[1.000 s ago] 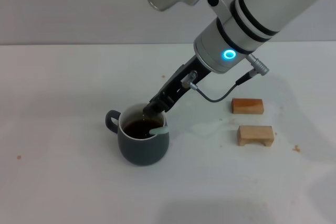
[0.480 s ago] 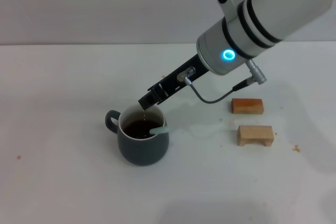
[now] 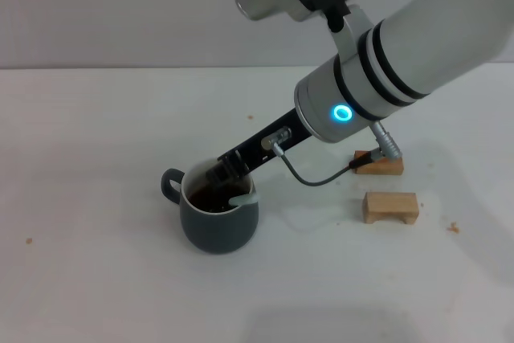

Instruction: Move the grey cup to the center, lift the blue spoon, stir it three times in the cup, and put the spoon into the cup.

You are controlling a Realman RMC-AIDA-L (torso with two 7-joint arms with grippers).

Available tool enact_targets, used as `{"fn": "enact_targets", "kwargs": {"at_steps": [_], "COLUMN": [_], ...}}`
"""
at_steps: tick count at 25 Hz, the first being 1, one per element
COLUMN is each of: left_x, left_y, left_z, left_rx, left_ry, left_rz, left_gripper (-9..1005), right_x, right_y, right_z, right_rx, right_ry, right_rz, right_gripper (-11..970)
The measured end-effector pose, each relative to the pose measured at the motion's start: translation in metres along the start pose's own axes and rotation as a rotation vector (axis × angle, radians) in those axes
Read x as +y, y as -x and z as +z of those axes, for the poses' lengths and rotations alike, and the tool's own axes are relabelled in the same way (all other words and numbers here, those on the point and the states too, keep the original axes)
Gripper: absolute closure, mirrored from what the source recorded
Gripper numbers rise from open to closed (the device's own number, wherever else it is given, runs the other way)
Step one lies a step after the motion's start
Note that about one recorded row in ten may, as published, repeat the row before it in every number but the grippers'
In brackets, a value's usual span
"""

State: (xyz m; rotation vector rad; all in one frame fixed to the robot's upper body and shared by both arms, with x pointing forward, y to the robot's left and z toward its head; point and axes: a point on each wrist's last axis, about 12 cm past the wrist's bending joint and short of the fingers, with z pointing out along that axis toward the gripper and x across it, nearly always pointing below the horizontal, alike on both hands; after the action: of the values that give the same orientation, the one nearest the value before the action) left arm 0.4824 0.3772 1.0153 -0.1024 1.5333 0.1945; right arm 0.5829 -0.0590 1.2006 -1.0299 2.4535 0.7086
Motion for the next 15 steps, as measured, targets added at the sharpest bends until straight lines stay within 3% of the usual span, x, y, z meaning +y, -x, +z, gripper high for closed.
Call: {"fn": "enact_targets", "kwargs": {"at_steps": [11,15], "left_x": [-0.0008,-0.0011], "left_y": [0.0004,0.0007], "left_z": [0.0012,0.0017], "left_rx": [-0.001,-0.002], "left_ry": [-0.004,-0.001], "left_rz": [0.001,-0.002], "left_gripper": [995,996], "right_x": [-0.0017,-0.0042], "right_y": [-0.0041,-0.0063], "right_z": [-0.002,-0.0093], "right_rx": [0.019,0.015], "right_ry": [-0.021,-0.077], "right_rz": [0.007,0.001], "right_gripper": [732,732]}}
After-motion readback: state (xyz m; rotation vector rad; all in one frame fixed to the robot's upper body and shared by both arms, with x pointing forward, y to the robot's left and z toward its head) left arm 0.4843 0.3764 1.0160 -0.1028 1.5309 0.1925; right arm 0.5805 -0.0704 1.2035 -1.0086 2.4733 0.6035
